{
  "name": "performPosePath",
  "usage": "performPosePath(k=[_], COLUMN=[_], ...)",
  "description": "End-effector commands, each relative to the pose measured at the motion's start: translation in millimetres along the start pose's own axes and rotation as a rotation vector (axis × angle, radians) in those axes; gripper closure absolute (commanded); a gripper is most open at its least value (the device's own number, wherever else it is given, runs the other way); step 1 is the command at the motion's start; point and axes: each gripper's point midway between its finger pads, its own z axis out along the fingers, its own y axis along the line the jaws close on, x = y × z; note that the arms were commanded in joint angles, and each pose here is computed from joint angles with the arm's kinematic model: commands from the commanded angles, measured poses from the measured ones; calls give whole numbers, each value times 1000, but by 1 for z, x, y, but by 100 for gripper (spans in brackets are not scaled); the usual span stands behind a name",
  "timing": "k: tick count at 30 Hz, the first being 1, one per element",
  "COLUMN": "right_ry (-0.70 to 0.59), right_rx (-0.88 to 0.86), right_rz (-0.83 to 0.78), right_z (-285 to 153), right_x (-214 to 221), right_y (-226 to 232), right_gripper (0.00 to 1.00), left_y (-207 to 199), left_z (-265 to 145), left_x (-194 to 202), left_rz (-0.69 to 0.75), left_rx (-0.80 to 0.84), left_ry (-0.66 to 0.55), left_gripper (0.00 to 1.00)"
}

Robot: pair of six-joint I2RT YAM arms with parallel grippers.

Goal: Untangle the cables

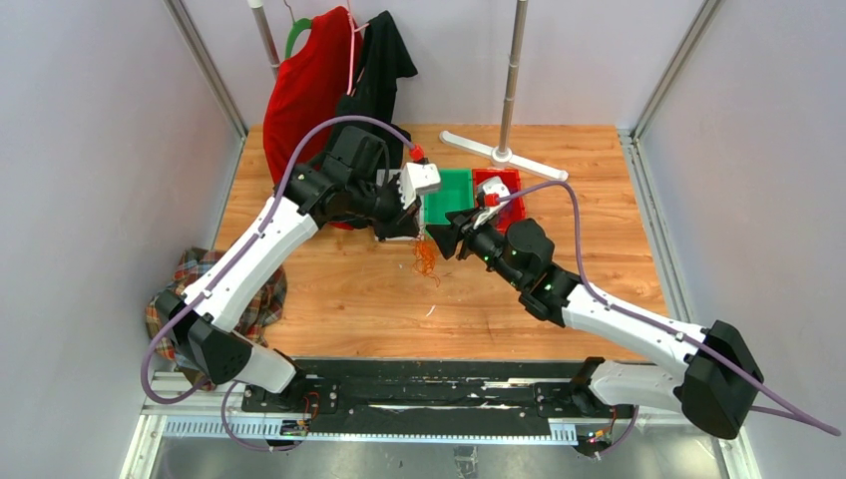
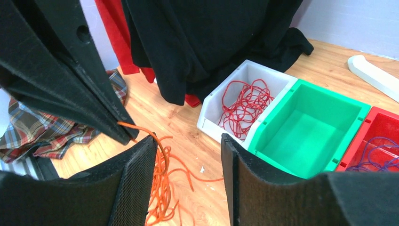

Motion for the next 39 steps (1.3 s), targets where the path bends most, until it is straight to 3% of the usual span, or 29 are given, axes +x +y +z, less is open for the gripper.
performPosePath(k=[1, 7, 23, 39], right_ry=[-71, -62, 7, 98], right_rx=[30, 72, 198, 302], right_rz=[-13, -3, 108, 142], right_z=[8, 18, 11, -3], right_x=[-19, -6, 89, 139], right_y=[2, -5, -38, -59], right_gripper=[47, 46, 40, 40], left_y=[-15, -31, -56, -39], left_z=[-7, -14, -57, -145], left_x=[-14, -25, -90, -194], left_rz=[3, 15, 55, 279], left_rx=[47, 125, 183, -94], left_ry=[-38, -72, -251, -499], left_gripper=[99, 99, 100, 100])
